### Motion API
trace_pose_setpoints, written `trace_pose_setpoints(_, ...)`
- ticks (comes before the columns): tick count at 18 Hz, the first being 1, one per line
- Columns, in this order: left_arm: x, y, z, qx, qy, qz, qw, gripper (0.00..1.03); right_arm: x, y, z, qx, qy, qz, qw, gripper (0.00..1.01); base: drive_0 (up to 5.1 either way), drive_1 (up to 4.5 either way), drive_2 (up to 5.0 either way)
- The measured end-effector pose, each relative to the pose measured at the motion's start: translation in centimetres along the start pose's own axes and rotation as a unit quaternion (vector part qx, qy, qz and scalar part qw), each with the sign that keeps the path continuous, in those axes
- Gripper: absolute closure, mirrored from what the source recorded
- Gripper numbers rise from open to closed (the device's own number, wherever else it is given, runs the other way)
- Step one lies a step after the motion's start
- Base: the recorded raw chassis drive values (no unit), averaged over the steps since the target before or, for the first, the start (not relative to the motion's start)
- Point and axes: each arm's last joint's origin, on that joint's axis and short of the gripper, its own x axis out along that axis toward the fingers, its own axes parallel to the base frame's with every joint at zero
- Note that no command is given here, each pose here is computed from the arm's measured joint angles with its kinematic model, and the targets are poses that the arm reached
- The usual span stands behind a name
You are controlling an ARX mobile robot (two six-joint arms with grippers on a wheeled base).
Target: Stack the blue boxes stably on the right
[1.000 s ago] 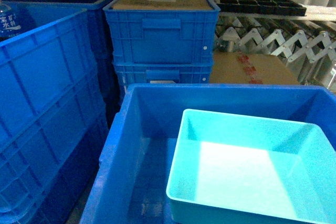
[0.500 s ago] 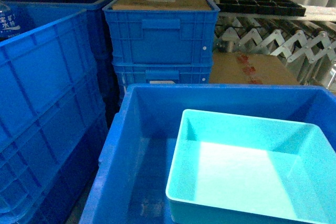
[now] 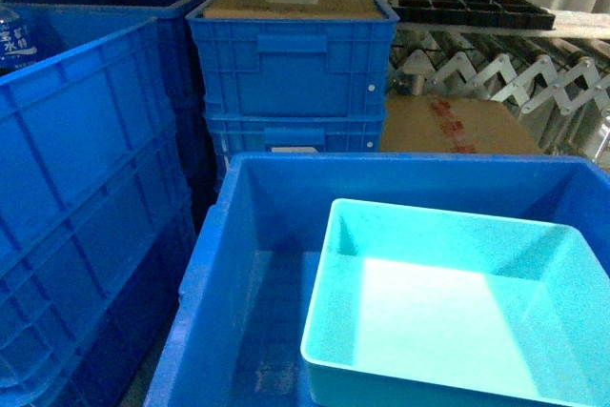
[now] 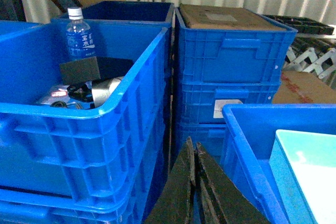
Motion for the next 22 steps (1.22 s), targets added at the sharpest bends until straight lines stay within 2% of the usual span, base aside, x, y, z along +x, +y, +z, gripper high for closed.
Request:
trace_pose_setpoints(2,-0.2,0.0,-0.6,0.0,0.0,-0.001,1.0,1.01,-0.7,0.0,-0.6,0.0,0.026,0.001,0.9997,0.99,0.0,0.0,0.0)
trace_pose_setpoints(3,-0.6,0.0,-0.7,0.0,0.003,0.001,1.0,1.01,-1.1,0.0,-0.1,0.0,-0.005,0.002,1.0,0.99,0.0,0.0,0.0)
trace_pose_setpoints(4,-1.2,0.0,-1.1,0.0,0.011,0.002,0.9999,1.01,-1.1,0.0,-0.3,0.0,0.007,0.001,1.0,0.99,0.0,0.0,0.0)
trace_pose_setpoints(5,-1.3,0.0,-0.5,0.0,-0.013,-0.001,0.9999,1.01,-1.1,0.0,-0.4,0.0,0.008,0.0,1.0,0.99,0.0,0.0,0.0)
trace_pose_setpoints(7,-1.3,0.0,-1.0,0.0,0.005,0.002,1.0,1.01,-1.1,0.0,-0.3,0.0,0.004,0.0,1.0,0.99,0.0,0.0,0.0)
trace_pose_setpoints(11,-1.3,0.0,-0.9,0.0,0.0,0.001,1.0,1.01,-1.1,0.0,-0.3,0.0,0.004,0.0,1.0,0.97,0.0,0.0,0.0)
trace_pose_setpoints(12,-1.3,0.0,-0.9,0.0,0.0,0.001,1.0,0.93,-1.1,0.0,-0.3,0.0,0.005,0.0,1.0,0.83,0.0,0.0,0.0)
trace_pose_setpoints(13,-1.3,0.0,-0.9,0.0,0.0,0.001,1.0,0.8,-1.1,0.0,-0.3,0.0,0.005,0.0,1.0,0.7,0.0,0.0,0.0)
trace_pose_setpoints(14,-1.3,0.0,-0.9,0.0,0.0,0.001,1.0,0.71,-1.1,0.0,-0.3,0.0,0.005,0.0,1.0,0.61,0.0,0.0,0.0)
trace_pose_setpoints(16,-1.3,0.0,-0.9,0.0,0.0,0.001,1.0,0.46,-1.1,0.0,-0.3,0.0,0.005,0.0,1.0,0.35,0.0,0.0,0.0)
trace_pose_setpoints(19,-1.3,0.0,-0.9,0.0,0.0,0.001,1.0,0.17,-1.1,0.0,-0.3,0.0,0.005,0.0,1.0,0.06,0.0,0.0,0.0)
trace_pose_setpoints(20,-1.3,0.0,-0.9,0.0,0.0,0.001,1.0,0.04,-1.1,0.0,-0.3,0.0,0.005,0.0,1.0,0.02,0.0,0.0,0.0)
trace_pose_setpoints(22,-1.3,0.0,-0.9,0.001,0.0,0.001,1.0,0.05,-1.1,0.0,-0.3,0.0,0.005,0.0,1.0,0.03,0.0,0.0,0.0)
